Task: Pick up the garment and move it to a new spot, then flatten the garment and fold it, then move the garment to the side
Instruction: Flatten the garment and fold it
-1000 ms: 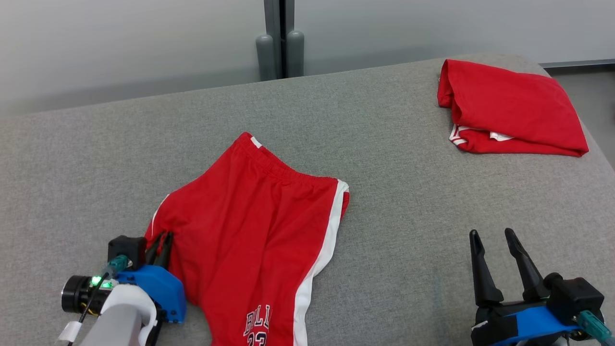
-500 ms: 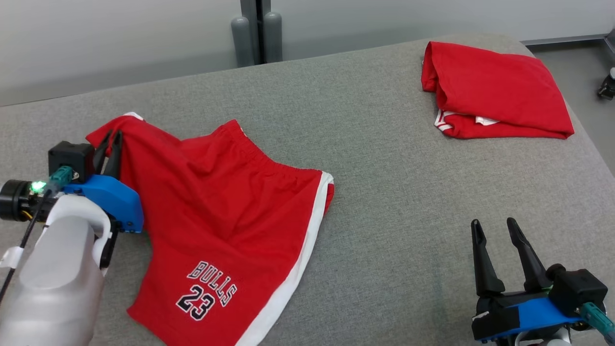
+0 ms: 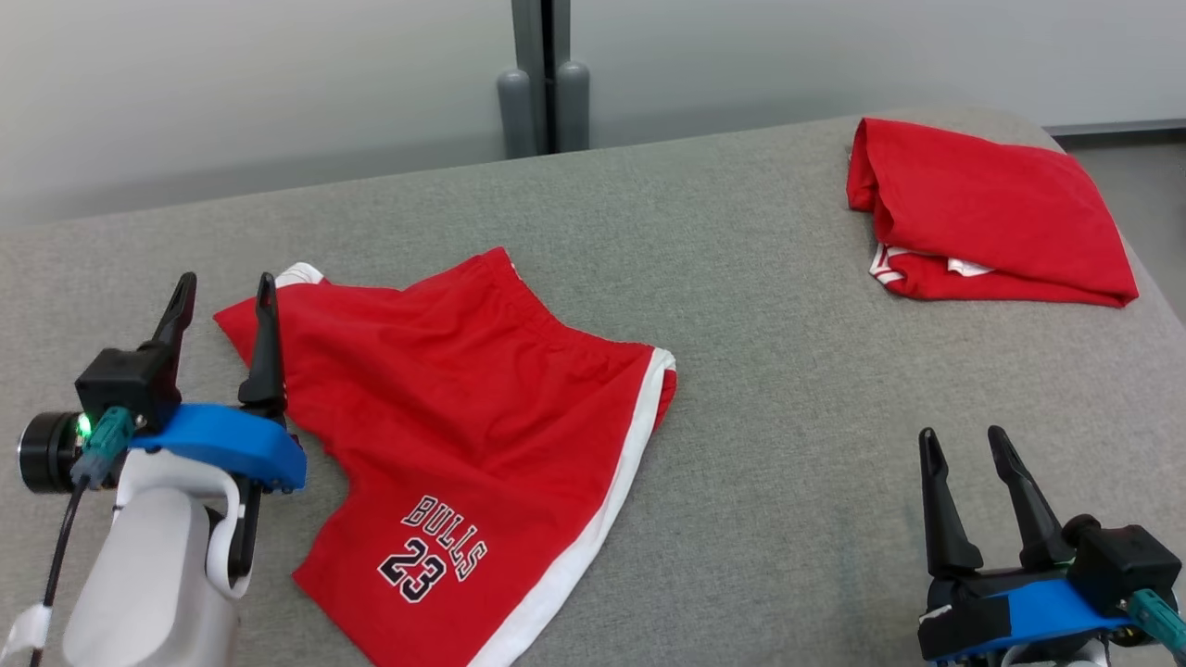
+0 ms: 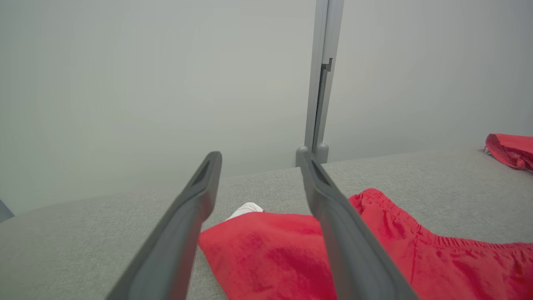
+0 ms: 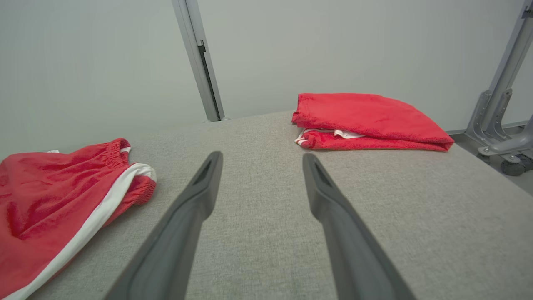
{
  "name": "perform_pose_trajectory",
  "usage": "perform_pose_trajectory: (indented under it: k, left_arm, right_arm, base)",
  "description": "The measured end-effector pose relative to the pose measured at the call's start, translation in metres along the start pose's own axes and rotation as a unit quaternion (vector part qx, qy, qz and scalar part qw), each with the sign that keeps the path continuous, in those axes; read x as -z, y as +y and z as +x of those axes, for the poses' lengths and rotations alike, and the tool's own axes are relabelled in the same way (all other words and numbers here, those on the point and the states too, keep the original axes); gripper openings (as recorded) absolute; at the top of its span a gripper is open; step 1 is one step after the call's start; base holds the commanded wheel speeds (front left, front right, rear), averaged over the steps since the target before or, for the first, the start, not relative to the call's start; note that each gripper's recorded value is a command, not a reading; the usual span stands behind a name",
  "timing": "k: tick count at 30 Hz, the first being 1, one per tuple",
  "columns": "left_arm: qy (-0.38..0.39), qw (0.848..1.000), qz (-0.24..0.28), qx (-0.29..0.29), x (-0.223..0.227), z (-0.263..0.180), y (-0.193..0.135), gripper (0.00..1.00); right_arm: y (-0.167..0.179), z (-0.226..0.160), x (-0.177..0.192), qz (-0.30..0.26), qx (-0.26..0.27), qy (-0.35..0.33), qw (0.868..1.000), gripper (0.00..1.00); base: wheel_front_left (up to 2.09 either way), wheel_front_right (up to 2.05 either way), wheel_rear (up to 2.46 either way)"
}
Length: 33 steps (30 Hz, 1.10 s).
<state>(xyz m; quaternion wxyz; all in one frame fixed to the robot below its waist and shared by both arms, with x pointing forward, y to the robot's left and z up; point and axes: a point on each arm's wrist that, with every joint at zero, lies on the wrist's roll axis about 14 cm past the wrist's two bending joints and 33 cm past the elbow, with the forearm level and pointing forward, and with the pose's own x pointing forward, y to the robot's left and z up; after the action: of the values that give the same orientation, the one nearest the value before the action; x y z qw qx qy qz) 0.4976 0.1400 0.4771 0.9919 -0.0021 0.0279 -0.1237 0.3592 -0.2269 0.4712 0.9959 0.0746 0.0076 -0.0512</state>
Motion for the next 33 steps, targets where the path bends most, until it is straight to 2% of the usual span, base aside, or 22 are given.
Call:
perform_pose_trajectory:
  k: [9, 22, 33]
  left_arm:
    - [-0.067, 0.996, -0.017, -0.052, -0.027, -0.068, 0.009, 1.00]
    - [-0.058, 0.991, -0.017, -0.121, -0.012, -0.143, 0.021, 1.00]
    - [-0.042, 0.992, -0.018, -0.114, -0.002, -0.155, 0.014, 1.00]
  right_arm:
    - [0.018, -0.001, -0.005, 0.005, -0.028, -0.010, 1.000, 1.00]
    - [0.035, -0.009, -0.005, 0.007, -0.056, -0.010, 0.998, 1.00]
    - [0.040, -0.017, -0.006, 0.011, -0.063, -0.011, 0.998, 1.00]
  base:
    - [0.00, 0.00, 0.00]
    - [0.00, 0.00, 0.00]
    - [0.00, 0.00, 0.00]
